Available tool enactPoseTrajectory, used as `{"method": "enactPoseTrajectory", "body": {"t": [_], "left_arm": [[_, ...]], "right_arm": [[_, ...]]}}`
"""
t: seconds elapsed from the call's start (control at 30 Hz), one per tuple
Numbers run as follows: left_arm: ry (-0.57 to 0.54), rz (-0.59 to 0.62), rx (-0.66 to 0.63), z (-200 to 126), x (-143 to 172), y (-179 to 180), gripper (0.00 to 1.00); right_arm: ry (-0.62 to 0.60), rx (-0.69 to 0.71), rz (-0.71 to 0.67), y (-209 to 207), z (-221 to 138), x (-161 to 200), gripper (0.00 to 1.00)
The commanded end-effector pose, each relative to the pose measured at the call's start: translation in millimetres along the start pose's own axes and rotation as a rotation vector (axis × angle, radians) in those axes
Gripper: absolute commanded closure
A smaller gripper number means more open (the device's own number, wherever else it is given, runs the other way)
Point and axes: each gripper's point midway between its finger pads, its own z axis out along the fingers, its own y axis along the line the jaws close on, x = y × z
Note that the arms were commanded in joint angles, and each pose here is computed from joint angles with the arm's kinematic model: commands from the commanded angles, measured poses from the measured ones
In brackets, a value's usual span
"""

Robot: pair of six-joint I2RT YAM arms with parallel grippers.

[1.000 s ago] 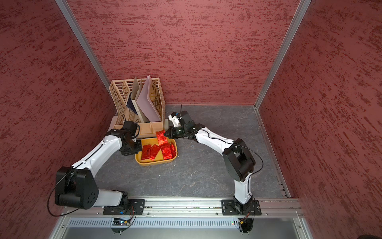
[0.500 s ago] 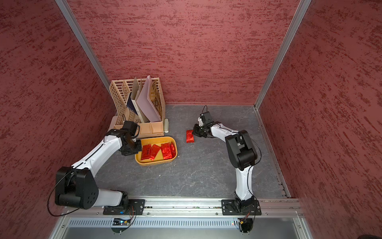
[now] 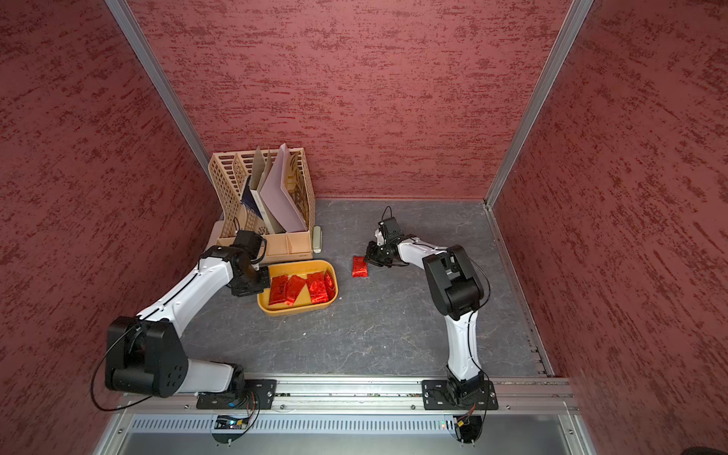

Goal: Take the tea bags out of the storage box
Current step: Place the tea bag at the center of the board.

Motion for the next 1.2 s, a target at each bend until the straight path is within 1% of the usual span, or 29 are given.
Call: {"method": "enactPoseTrajectory", "body": {"t": [0.0,0.07,0.13,0.17,0.23,0.3,0.4,0.5,0.63,0.83,0.97,1.07,1.17], "left_arm": [[0.007,-0.005,-0.004,4,0,1,1.00],[0.005,-0.006,-0.004,4,-1,1,1.00],[0.005,-0.005,-0.003,3,-1,1,1.00],[0.004,-0.006,-0.004,3,-1,1,1.00],[0.005,-0.007,-0.008,3,-1,2,1.00],[0.001,-0.008,-0.006,3,-1,1,1.00],[0.000,-0.007,-0.005,2,-1,1,1.00],[0.000,-0.006,-0.003,2,-1,1,1.00],[-0.001,-0.008,-0.006,2,-1,2,1.00],[-0.001,-0.005,-0.005,2,0,1,1.00],[-0.005,-0.004,-0.003,2,-1,1,1.00],[-0.004,-0.002,-0.003,2,0,0,1.00],[-0.005,0.001,-0.002,1,0,0,1.00]], "right_arm": [[-0.008,-0.007,-0.003,0,-1,0,0.79],[-0.025,-0.007,-0.011,3,-7,-2,0.65],[-0.049,-0.002,-0.026,5,-15,-4,0.55],[-0.063,0.007,-0.035,5,-20,-6,0.52],[-0.102,0.009,-0.052,8,-31,-10,0.51],[-0.128,-0.028,-0.074,16,-38,-10,0.53],[-0.138,-0.144,-0.084,35,-41,-8,0.59],[-0.100,-0.274,-0.079,54,-37,-3,0.67],[-0.031,-0.385,-0.046,69,-19,3,0.68],[0.053,-0.431,0.036,62,15,5,0.70],[0.101,-0.421,0.100,48,32,12,0.70],[0.106,-0.395,0.114,41,35,15,0.70],[0.087,-0.417,0.087,50,26,12,0.70]]}}
